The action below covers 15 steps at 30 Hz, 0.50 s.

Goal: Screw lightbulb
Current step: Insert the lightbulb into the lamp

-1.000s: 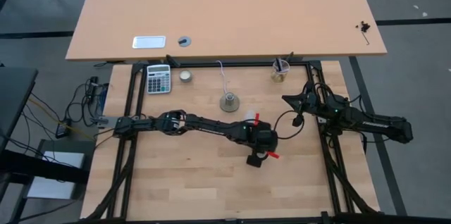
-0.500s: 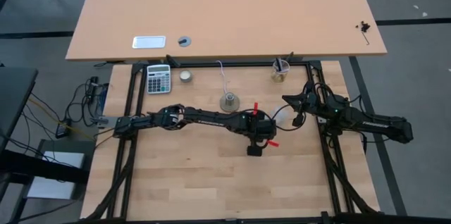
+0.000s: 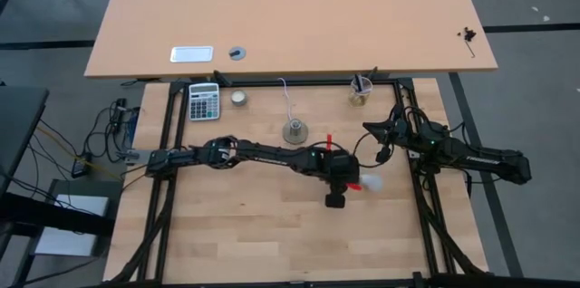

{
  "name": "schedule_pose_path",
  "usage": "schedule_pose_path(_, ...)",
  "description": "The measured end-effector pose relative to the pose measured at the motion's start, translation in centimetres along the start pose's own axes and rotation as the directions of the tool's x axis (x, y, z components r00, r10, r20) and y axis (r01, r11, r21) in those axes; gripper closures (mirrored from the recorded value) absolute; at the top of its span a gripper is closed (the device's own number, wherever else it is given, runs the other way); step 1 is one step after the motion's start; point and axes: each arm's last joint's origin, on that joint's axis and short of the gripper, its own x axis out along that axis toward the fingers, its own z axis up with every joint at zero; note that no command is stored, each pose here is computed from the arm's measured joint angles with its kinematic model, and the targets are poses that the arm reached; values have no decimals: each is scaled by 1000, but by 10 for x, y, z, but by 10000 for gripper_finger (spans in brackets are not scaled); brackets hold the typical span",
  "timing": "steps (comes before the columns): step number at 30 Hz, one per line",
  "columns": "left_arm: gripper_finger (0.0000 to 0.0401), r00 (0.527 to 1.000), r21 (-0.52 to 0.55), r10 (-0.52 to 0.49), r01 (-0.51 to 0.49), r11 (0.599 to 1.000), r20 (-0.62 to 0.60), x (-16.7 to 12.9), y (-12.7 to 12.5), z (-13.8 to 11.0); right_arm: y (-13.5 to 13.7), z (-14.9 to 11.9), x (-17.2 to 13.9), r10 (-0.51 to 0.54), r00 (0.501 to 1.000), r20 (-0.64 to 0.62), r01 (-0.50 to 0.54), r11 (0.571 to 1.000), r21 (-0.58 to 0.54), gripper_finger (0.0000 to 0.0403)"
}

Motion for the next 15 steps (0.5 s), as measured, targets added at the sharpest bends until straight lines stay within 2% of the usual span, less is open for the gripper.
schedule_pose_path(3, 337, 996, 87, -5, -3, 996, 88, 5, -8, 6, 0, 0, 0, 0, 1000, 1, 0, 1000, 0, 378)
schedule_pose_path(7, 289, 990, 166, -63, 41, 985, 129, 19, -14, -2, 0, 0, 0, 0, 1000, 1, 0, 1000, 0, 379)
schedule_pose_path(11, 248, 991, 173, -77, 58, 983, 105, 30, -15, -14, 0, 0, 0, 0, 1000, 0, 0, 1000, 0, 379)
schedule_pose_path(15, 228, 993, 174, -75, 59, 983, 87, 34, -17, -21, 0, 0, 0, 0, 1000, 0, 0, 1000, 0, 378)
